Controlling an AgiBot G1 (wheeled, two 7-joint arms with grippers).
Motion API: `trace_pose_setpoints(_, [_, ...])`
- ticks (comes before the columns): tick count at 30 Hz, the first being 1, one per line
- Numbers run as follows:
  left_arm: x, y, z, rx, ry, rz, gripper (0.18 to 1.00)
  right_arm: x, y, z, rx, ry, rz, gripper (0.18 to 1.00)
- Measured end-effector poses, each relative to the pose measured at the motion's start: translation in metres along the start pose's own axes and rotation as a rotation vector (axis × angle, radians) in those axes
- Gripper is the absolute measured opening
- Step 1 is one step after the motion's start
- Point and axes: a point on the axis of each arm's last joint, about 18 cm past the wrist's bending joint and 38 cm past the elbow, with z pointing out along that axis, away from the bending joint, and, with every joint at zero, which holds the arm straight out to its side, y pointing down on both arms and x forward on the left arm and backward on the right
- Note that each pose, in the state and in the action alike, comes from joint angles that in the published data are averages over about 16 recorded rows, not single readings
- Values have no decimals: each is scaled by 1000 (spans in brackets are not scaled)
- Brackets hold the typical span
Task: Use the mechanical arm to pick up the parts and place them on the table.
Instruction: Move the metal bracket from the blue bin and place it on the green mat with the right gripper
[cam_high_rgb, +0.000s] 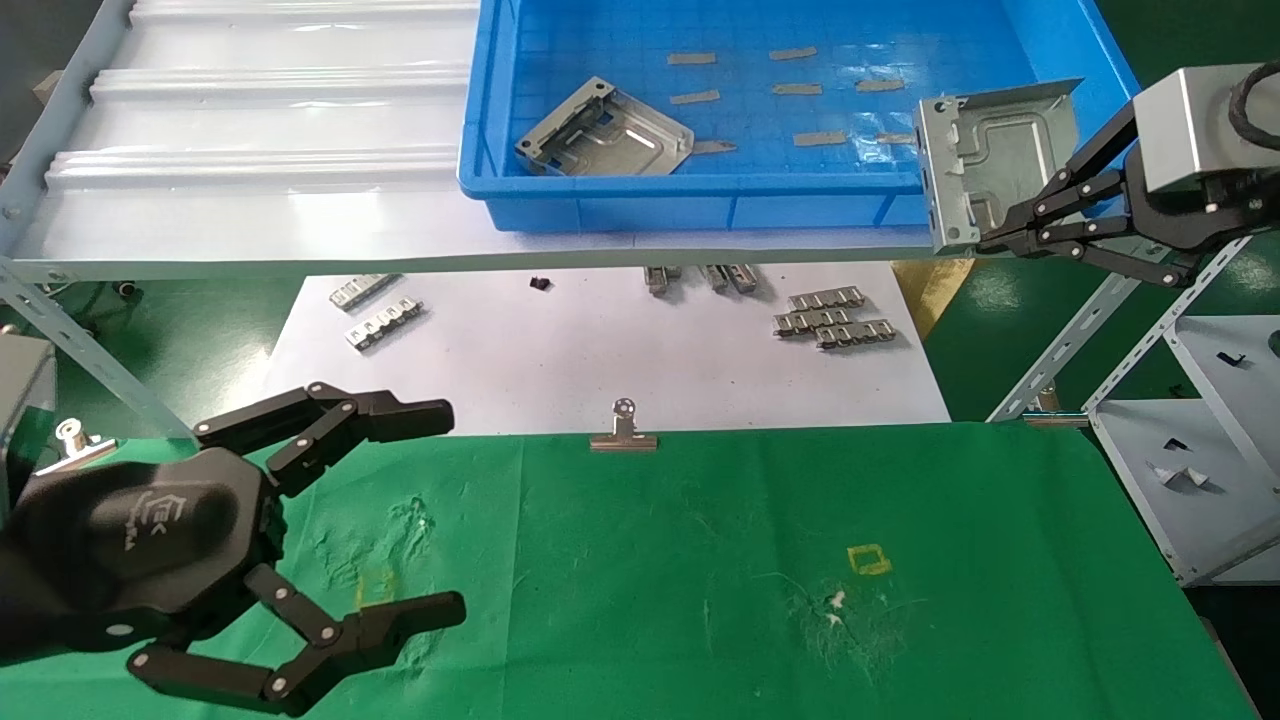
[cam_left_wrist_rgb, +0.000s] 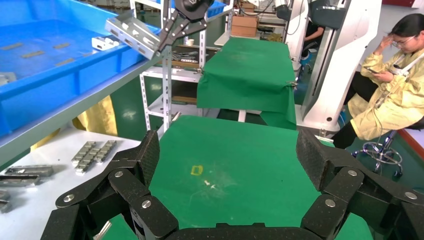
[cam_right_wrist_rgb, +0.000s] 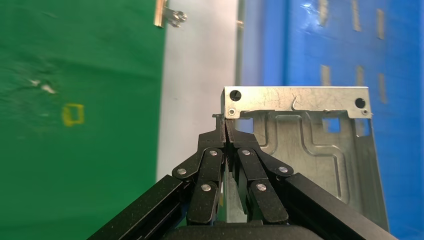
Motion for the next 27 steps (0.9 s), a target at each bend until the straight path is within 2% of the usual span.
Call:
trace_pose_setpoints(15, [0,0,0,0,0,0,1001,7,-4,-4,128,129,116,192])
trace_pose_setpoints(27, [0,0,0,0,0,0,1001,6,-21,17,224,116,133,192])
